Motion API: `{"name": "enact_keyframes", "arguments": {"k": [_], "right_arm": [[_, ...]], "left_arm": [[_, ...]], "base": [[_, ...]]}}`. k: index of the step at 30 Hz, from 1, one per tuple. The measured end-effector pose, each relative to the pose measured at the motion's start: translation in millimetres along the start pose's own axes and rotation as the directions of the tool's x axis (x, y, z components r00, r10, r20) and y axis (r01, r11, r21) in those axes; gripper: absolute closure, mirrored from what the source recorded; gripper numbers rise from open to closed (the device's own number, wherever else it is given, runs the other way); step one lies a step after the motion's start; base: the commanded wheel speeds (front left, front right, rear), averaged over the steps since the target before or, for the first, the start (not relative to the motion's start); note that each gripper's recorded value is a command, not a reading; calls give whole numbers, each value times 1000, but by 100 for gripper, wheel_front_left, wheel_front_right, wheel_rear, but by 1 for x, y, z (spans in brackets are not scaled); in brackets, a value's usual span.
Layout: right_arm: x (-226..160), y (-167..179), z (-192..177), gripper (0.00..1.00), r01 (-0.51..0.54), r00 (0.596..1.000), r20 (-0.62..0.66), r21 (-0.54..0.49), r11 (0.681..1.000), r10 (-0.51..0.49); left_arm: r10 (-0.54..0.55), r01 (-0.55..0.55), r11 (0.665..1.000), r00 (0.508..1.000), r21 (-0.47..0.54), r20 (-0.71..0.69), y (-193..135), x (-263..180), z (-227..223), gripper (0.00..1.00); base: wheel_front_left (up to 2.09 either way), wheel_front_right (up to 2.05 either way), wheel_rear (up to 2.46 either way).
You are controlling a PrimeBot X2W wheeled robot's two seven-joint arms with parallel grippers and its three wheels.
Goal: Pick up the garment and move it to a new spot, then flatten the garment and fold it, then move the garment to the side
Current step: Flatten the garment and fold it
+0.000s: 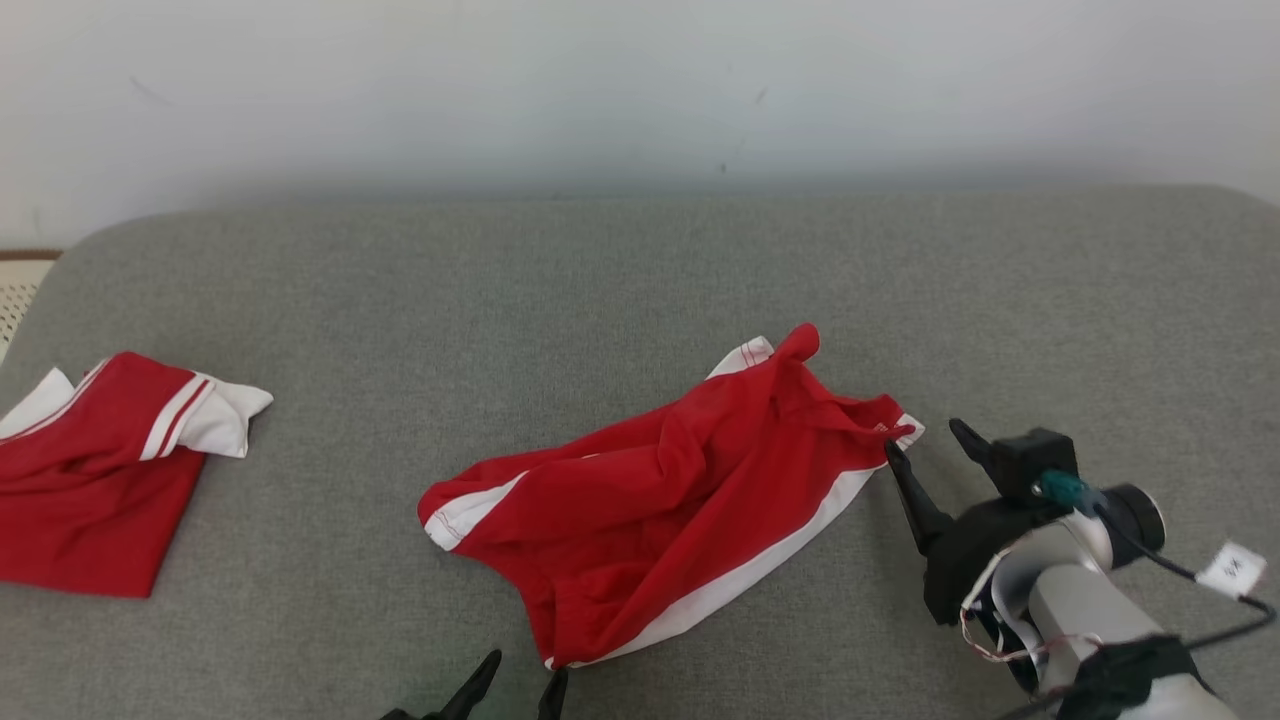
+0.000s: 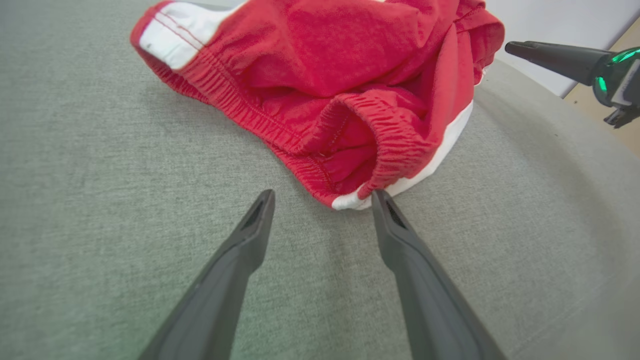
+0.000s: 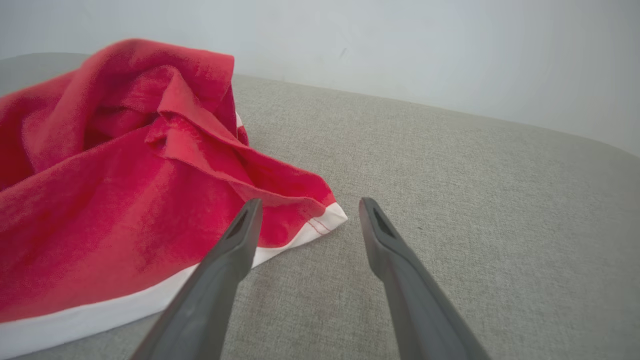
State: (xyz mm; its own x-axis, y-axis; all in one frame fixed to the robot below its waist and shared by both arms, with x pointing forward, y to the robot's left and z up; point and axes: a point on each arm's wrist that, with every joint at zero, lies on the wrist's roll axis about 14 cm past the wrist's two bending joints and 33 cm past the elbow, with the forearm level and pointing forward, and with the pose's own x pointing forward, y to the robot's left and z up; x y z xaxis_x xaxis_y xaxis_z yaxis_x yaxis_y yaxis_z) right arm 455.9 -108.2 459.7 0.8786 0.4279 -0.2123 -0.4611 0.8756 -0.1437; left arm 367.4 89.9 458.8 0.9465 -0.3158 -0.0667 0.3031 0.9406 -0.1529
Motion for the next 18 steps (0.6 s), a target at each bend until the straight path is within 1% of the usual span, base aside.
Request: {"name": "enact_keyframes", "arguments": {"k": [4, 6, 9, 14, 18], "right_arm": [[18, -2, -8, 0, -30, 998, -57, -44, 999, 28], [24, -2, -18, 0, -48, 994, -101, -67, 997, 42], [31, -4, -30, 0, -63, 988, -143, -76, 995, 51], [40, -5, -39, 0, -83, 982, -175, -86, 993, 67], [44, -5, -44, 0, -104, 976, -205, -118, 988, 78]], "left_arm": [[-18, 18, 1000, 1000, 11, -14, -1, 11, -3, 0], [-24, 24, 1000, 999, 12, -24, -1, 15, -6, 0], [-32, 33, 999, 999, 13, -35, -1, 19, -10, 0], [-44, 46, 998, 997, 31, -58, -3, 19, -17, 0], [-71, 74, 996, 996, 48, -61, -9, 23, -18, 0]], "base": [[0, 0, 0], [0, 0, 0], [0, 0, 0], [0, 0, 0], [0, 0, 0]]}}
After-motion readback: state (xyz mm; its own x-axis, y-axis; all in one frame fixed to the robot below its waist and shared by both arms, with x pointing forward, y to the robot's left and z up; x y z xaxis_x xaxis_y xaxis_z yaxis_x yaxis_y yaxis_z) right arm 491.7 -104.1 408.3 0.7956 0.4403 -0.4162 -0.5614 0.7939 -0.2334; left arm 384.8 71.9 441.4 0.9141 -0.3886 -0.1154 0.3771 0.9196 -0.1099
